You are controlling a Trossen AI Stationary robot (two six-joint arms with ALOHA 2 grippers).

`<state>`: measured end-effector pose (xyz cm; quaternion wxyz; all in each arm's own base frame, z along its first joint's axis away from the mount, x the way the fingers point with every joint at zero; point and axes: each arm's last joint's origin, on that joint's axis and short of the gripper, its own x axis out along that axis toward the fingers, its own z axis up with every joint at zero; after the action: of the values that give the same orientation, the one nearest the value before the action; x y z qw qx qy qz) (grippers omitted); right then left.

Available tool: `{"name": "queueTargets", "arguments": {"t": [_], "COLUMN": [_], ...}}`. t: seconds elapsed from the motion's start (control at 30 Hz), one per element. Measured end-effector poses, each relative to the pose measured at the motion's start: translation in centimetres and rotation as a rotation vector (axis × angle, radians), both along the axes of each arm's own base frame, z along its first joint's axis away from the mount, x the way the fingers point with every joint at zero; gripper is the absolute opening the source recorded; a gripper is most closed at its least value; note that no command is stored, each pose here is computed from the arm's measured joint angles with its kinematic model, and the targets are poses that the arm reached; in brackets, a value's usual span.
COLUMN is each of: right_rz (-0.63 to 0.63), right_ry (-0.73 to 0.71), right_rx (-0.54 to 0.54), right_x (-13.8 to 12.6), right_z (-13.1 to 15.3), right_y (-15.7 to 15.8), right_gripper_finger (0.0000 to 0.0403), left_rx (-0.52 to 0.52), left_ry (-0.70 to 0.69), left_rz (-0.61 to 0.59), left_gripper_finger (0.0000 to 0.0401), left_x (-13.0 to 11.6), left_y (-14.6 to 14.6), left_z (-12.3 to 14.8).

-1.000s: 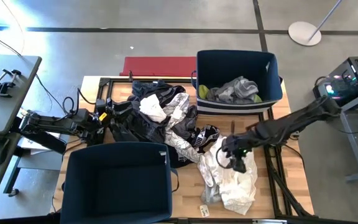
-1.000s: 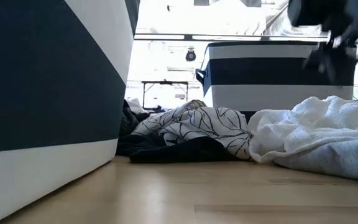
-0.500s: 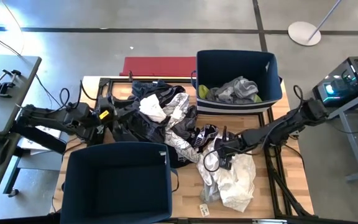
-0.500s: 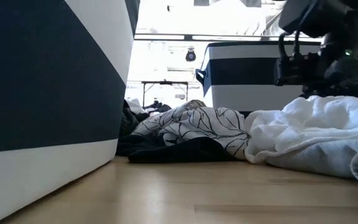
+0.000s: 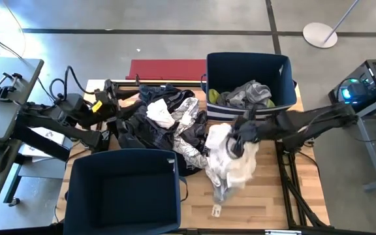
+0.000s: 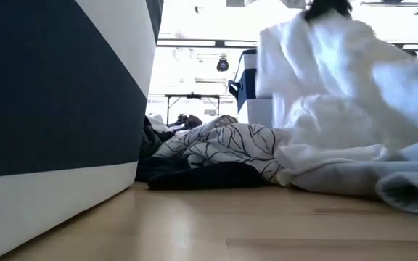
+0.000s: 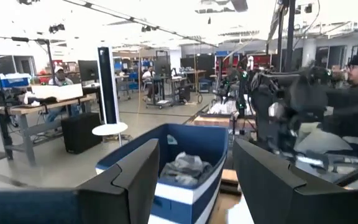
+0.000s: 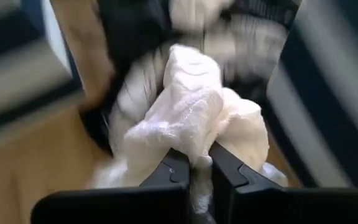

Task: Sort clothes
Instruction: Put the white dress into the top blue laundry bin

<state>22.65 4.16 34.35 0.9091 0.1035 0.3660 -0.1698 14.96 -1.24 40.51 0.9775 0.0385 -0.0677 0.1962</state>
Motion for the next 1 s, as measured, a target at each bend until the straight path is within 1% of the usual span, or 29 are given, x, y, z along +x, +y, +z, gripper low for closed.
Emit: {"name": "queueTargets", "arguments": {"t": [0.07,0.17,0.27,0.37,0.47,0.57,0.7,0.77,0.83,0.9,1.0], "right_rz": [0.031,0.115,0.176,0.158,0.053,-0.063,-0.210,-0.284,-0.337,-0.383,-0.403], "right_ry": [-0.095,-0.256,-0.397,-0.549,-0.697,-0.815,-0.946,-0.973,-0.943,-0.880,-0.728], "right_rx": [0.003,-0.008,-0.088,-0.238,-0.433,-0.628,-0.842,-0.929,-1.002,-1.033,-1.000], "right_x": [-0.1,-0.9,-2.3,-4.2,-6.4,-8.4,-10.2,-10.8,-11.1,-11.1,-10.4], "right_z": [3.1,8.4,13.1,17.4,21.4,24.5,27.4,28.2,28.4,28.2,26.8], "right_y": [-0.3,-0.8,-1.4,-2.3,-3.2,-4.1,-5.3,-5.9,-6.5,-7.1,-8.3], "right_gripper_finger": [0.0009,0.0006,0.0005,0.0005,0.0005,0.0005,0.0004,0.0004,0.0003,0.0003,0.0003], "left_rx": [0.014,0.019,0.003,0.004,0.003,0.004,0.004,0.004,0.005,0.004,0.005], "left_ry": [0.005,0.026,0.040,0.055,0.059,0.065,0.067,0.067,0.067,0.067,0.067], "left_rz": [-0.009,-0.013,-0.017,-0.020,-0.021,-0.021,-0.021,-0.021,-0.021,-0.021,-0.021], "left_gripper_finger": [0.0195,0.0195,0.0195,0.0195,0.0195,0.0195,0.0195,0.0195,0.0195,0.0195,0.0195], "left_x": [0.4,1.1,1.8,2.3,2.7,2.9,2.9,2.9,2.9,2.9,2.9], "left_y": [-0.1,-0.3,-0.4,-0.5,-0.6,-0.6,-0.6,-0.6,-0.6,-0.6,-0.6], "left_z": [0.3,0.1,-0.2,-0.5,-0.6,-0.7,-0.7,-0.7,-0.7,-0.7,-0.7]}}
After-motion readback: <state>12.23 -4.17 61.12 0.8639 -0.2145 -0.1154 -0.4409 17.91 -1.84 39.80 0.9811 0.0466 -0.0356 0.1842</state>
